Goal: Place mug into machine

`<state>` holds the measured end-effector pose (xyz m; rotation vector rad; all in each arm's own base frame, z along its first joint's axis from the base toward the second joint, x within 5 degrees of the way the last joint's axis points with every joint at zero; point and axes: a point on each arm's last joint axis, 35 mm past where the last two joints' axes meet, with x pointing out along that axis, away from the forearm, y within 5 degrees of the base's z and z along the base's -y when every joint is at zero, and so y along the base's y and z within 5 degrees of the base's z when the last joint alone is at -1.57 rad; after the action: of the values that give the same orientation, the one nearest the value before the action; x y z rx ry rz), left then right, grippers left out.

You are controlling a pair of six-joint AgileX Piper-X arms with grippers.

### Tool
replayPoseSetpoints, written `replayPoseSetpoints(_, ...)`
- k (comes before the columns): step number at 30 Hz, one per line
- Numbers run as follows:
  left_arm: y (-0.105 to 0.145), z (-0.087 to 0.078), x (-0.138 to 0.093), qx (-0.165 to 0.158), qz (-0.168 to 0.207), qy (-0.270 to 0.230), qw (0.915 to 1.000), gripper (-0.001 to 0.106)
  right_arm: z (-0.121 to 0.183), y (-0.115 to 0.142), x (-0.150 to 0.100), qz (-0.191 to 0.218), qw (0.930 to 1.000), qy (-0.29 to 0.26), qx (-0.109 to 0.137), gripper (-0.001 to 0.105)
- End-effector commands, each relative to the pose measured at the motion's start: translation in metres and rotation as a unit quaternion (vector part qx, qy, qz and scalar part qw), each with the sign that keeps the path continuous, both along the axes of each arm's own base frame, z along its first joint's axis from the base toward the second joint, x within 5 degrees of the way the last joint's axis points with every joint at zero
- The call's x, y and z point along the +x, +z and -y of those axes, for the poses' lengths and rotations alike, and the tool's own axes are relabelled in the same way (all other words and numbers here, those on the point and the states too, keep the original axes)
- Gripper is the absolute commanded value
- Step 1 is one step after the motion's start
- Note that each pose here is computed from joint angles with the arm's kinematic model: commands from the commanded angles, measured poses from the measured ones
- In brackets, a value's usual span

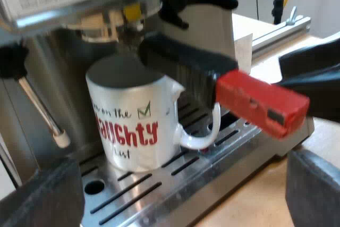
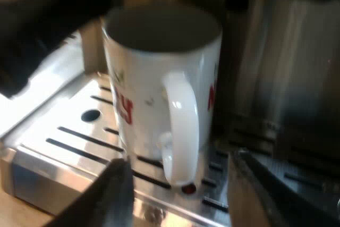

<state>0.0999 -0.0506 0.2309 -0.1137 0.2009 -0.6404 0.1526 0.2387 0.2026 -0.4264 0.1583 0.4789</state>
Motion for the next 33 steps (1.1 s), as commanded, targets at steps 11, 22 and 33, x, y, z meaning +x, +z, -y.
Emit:
replayPoseSetpoints(11,0.06,-0.013,-0.033,-0.02,0.031,-0.006,0.9993,0.078,0.006,0.079,-0.04,0.085,0.9946,-0.01,0.059,0.0)
replayPoseSetpoints(22,0.103,-0.026,-0.066,-0.038,0.077,-0.004,0.9963,0.078,-0.025,0.118,-0.039,0.09,0.9925,-0.045,0.07,0.0)
replayPoseSetpoints(33,0.104,-0.027,-0.066,-0.039,0.079,-0.004,0.9961,0.078,-0.076,0.103,-0.018,0.075,0.9951,-0.054,0.037,0.0)
